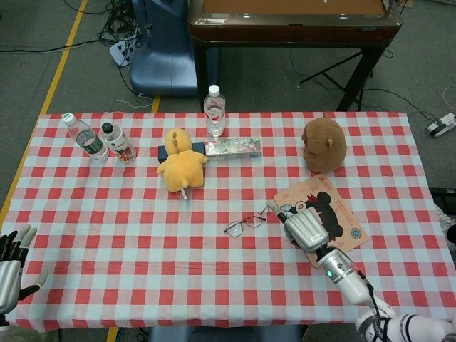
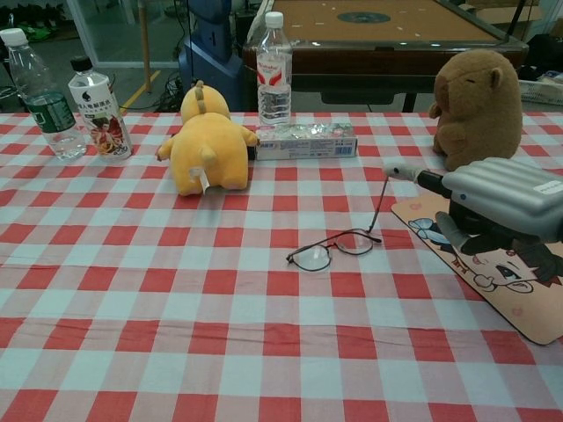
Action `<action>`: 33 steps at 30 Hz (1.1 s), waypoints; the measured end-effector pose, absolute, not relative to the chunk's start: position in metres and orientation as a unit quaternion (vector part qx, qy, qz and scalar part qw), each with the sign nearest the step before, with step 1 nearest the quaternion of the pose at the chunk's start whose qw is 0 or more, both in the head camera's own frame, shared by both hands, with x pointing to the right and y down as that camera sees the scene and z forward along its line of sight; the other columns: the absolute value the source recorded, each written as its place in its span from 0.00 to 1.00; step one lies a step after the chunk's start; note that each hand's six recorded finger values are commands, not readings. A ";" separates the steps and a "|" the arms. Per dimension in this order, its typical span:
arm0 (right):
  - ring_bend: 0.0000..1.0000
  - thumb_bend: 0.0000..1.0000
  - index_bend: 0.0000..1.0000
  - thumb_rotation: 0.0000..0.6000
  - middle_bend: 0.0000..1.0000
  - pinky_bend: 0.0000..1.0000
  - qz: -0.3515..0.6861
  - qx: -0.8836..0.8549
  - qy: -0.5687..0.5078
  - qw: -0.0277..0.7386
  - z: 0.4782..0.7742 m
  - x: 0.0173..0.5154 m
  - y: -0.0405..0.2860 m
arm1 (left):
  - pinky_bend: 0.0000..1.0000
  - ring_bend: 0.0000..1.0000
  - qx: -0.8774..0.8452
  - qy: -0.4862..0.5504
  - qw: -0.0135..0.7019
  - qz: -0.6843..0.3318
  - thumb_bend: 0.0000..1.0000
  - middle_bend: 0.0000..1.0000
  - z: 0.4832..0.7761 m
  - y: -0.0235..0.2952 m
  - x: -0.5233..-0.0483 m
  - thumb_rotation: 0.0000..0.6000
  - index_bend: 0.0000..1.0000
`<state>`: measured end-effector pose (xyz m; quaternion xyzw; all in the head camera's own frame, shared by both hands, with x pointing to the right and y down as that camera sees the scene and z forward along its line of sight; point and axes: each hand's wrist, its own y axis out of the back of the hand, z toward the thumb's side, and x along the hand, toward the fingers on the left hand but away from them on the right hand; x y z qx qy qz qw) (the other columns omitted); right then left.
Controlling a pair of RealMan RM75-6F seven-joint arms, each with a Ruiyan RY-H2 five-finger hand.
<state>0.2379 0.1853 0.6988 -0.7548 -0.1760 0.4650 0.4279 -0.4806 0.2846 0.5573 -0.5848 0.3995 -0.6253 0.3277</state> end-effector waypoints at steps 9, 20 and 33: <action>1.00 0.70 0.00 1.00 1.00 0.90 0.456 -0.777 -0.143 0.410 0.716 0.209 0.198 | 0.00 0.00 -0.585 0.402 0.325 -0.625 0.32 0.00 0.559 0.285 -0.483 1.00 0.00; 1.00 0.70 0.00 1.00 1.00 0.90 0.455 -0.798 -0.090 0.386 0.742 0.174 0.218 | 0.00 0.00 -0.581 0.406 0.319 -0.629 0.32 0.00 0.559 0.289 -0.490 1.00 0.00; 1.00 0.70 0.00 1.00 1.00 0.90 0.464 -0.795 -0.084 0.381 0.745 0.174 0.222 | 0.00 0.00 -0.582 0.409 0.317 -0.627 0.32 0.00 0.558 0.290 -0.494 1.00 0.00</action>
